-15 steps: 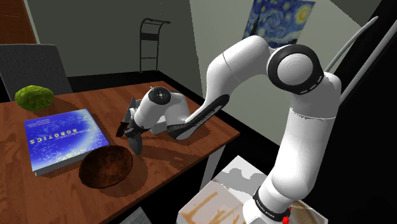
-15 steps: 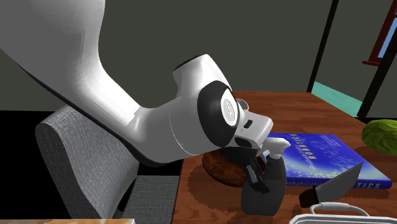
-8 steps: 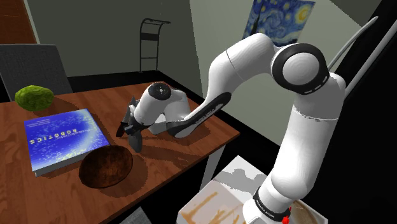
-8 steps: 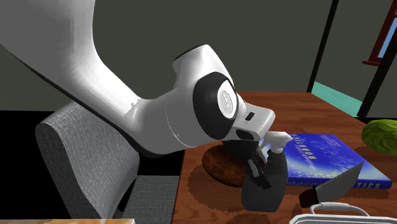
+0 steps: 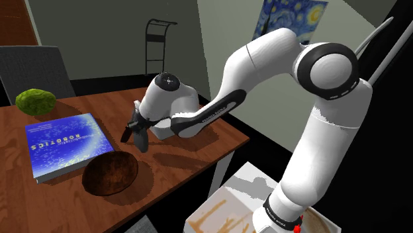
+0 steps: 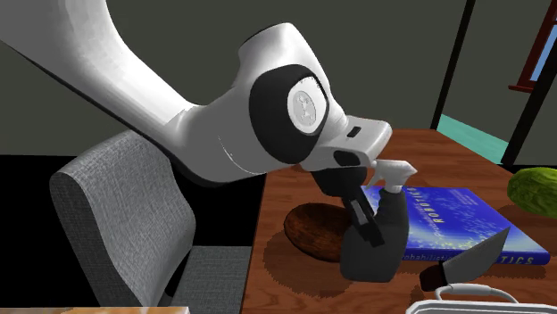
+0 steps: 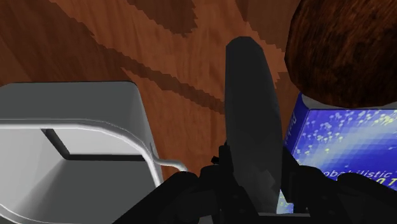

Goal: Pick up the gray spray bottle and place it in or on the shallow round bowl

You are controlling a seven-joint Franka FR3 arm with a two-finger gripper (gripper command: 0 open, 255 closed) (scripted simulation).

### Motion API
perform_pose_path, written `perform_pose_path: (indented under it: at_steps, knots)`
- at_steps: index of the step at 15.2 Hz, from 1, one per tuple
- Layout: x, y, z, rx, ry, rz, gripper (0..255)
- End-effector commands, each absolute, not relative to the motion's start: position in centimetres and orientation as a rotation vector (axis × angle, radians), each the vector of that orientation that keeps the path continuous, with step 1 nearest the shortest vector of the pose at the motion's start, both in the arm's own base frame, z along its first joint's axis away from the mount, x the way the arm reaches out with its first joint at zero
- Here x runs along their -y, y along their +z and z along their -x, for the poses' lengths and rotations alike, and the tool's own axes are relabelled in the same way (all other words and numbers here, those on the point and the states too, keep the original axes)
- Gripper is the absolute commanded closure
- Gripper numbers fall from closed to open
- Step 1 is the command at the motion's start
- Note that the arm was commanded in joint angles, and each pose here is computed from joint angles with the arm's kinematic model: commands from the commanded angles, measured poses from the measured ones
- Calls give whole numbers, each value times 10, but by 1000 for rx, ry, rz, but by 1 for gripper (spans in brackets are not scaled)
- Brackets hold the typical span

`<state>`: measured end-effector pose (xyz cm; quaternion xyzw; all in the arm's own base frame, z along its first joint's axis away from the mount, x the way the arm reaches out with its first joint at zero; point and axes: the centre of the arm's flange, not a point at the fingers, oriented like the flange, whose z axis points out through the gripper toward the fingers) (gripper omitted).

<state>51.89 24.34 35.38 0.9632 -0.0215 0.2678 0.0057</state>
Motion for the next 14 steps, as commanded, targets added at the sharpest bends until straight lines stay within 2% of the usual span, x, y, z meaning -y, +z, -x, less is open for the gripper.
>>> perform_pose_path:
  at_steps: [1, 11, 14]
  knots:
    - [-243, 364, -519, 67, 838, -3016, 255]
    - [-243, 417, -519, 67, 838, -3016, 255]
    - [-280, 415, -506, 67, 838, -3016, 255]
